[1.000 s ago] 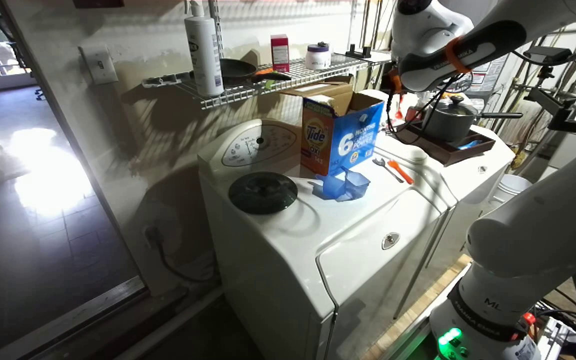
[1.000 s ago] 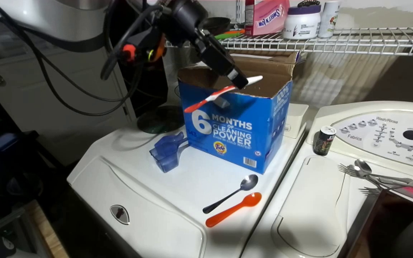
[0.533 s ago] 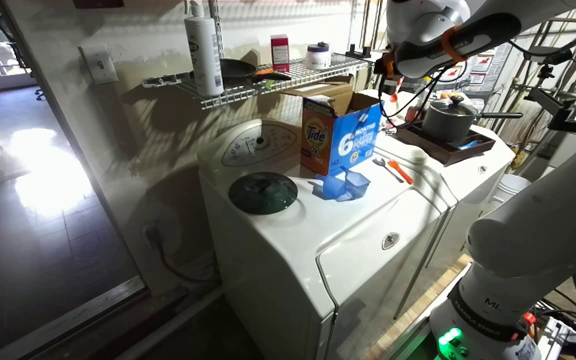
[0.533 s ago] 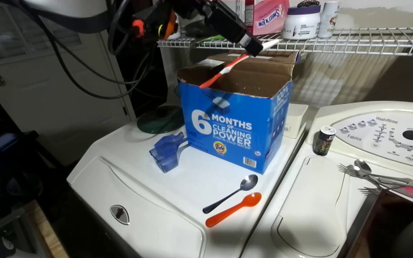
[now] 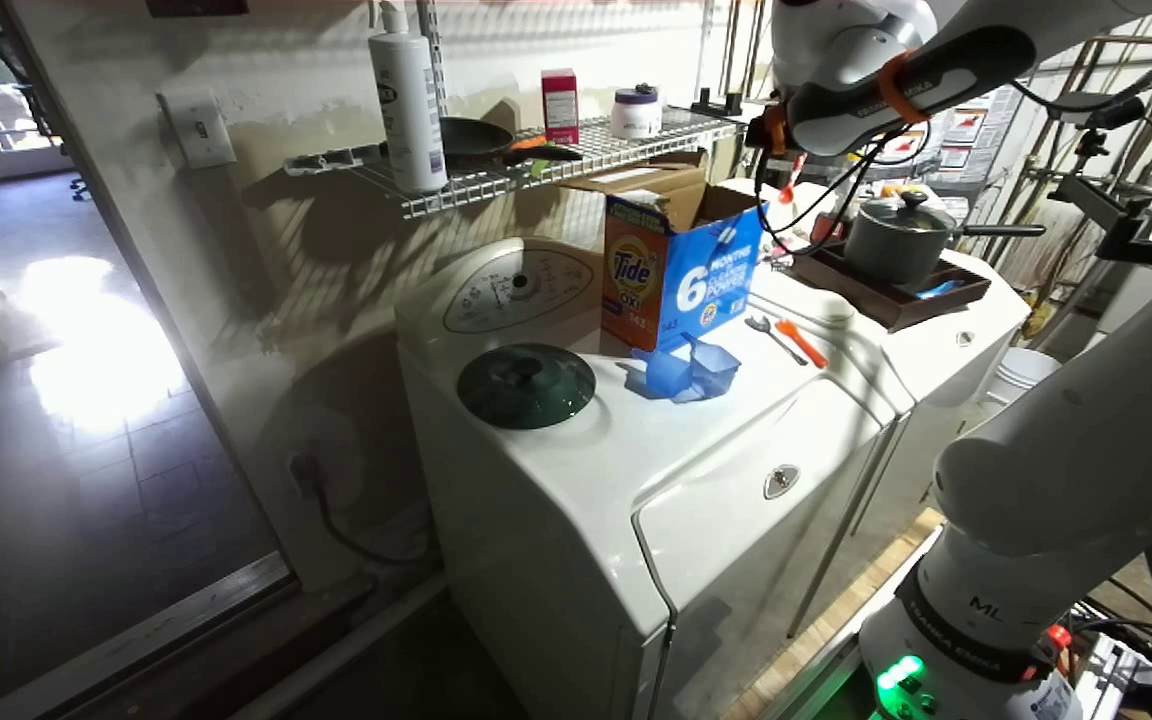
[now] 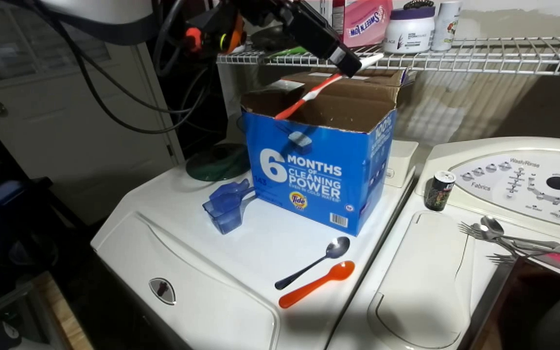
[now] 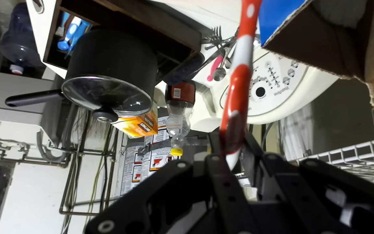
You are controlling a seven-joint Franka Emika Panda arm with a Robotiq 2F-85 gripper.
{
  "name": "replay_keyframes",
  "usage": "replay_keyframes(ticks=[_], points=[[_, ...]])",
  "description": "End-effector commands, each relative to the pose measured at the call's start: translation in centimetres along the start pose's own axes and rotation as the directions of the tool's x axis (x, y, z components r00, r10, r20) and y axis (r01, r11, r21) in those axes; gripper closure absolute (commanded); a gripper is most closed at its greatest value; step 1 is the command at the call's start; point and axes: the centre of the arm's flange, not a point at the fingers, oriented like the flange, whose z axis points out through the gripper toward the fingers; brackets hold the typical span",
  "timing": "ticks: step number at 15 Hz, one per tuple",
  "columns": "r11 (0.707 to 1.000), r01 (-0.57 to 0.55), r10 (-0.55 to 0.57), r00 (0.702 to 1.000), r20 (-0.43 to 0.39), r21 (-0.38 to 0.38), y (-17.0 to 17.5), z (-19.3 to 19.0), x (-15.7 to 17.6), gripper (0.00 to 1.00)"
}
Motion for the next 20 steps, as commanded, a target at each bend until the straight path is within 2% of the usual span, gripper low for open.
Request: replay_keyframes(ticks=[1, 10, 16, 20], points=[[0.997, -0.072, 0.072, 0.997, -0.024, -0.002, -1.9, 1.4, 1.9, 0.95], [0.989, -0.134, 0.139, 0.985, -0.104, 0.054, -9.1, 5.0, -0.3, 0.95], [0.971, -0.22, 0.23, 0.967, -0.113, 0.095, -13.3, 6.9, -2.1, 0.95], [0.971, -0.219, 0.23, 0.966, -0.122, 0.095, -14.9, 8.0, -4.0, 0.95]])
